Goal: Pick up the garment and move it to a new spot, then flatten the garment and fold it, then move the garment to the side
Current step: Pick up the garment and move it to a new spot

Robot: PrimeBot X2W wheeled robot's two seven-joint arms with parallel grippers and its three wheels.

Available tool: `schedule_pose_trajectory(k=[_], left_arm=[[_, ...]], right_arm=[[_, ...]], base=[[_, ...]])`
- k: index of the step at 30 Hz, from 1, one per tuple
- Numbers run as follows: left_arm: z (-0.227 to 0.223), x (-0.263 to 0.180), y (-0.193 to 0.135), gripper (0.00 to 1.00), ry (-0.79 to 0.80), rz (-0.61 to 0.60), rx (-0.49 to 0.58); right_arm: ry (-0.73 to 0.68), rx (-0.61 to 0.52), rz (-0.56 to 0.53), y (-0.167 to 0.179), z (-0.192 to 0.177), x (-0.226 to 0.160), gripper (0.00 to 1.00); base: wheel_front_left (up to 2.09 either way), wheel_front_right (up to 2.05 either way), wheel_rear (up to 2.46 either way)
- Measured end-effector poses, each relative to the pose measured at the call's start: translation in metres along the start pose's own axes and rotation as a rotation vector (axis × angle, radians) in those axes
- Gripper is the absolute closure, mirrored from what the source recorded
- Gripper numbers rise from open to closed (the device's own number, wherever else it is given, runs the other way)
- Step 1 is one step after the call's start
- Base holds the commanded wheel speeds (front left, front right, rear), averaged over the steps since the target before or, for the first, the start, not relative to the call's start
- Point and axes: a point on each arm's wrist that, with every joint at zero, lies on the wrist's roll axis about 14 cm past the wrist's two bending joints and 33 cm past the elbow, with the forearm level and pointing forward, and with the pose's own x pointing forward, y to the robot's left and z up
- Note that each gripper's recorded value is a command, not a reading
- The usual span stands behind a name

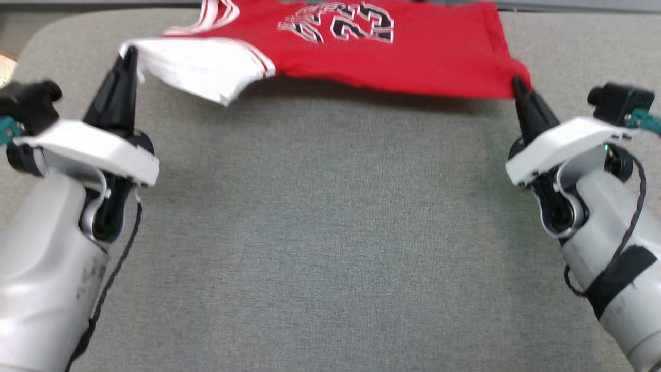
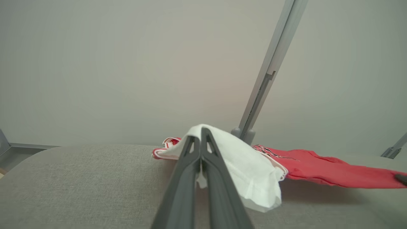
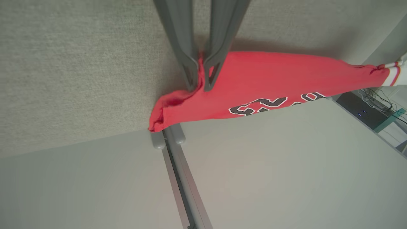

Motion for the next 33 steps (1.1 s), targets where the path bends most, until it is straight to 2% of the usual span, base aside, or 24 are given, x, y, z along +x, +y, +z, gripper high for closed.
schedule_pose_trajectory(k=[7,15,19,24,28,33], left_arm=[[-0.017,-0.049,-0.007,1.00,0.071,-0.028,0.042],[-0.053,-0.107,-0.019,1.00,0.226,-0.082,0.064],[-0.060,-0.132,-0.018,1.00,0.274,-0.089,0.041],[-0.071,-0.156,-0.034,1.00,0.363,-0.133,-0.058],[-0.077,-0.179,-0.034,1.00,0.452,-0.155,-0.066],[-0.085,-0.204,-0.033,1.00,0.562,-0.155,-0.145]], right_arm=[[0.099,-0.030,-0.021,-0.005,-0.018,-0.039,1.00],[0.264,-0.058,-0.032,-0.009,-0.044,-0.086,1.00],[0.346,-0.091,-0.028,-0.011,-0.056,-0.110,1.00],[0.407,-0.107,-0.030,-0.017,-0.058,-0.135,1.00],[0.466,-0.071,-0.021,-0.017,-0.065,-0.154,1.00],[0.554,-0.038,-0.003,-0.016,-0.074,-0.175,1.00]], base=[[0.00,0.00,0.00],[0.00,0.00,0.00],[0.00,0.00,0.00],[0.00,0.00,0.00],[0.00,0.00,0.00],[0.00,0.00,0.00]])
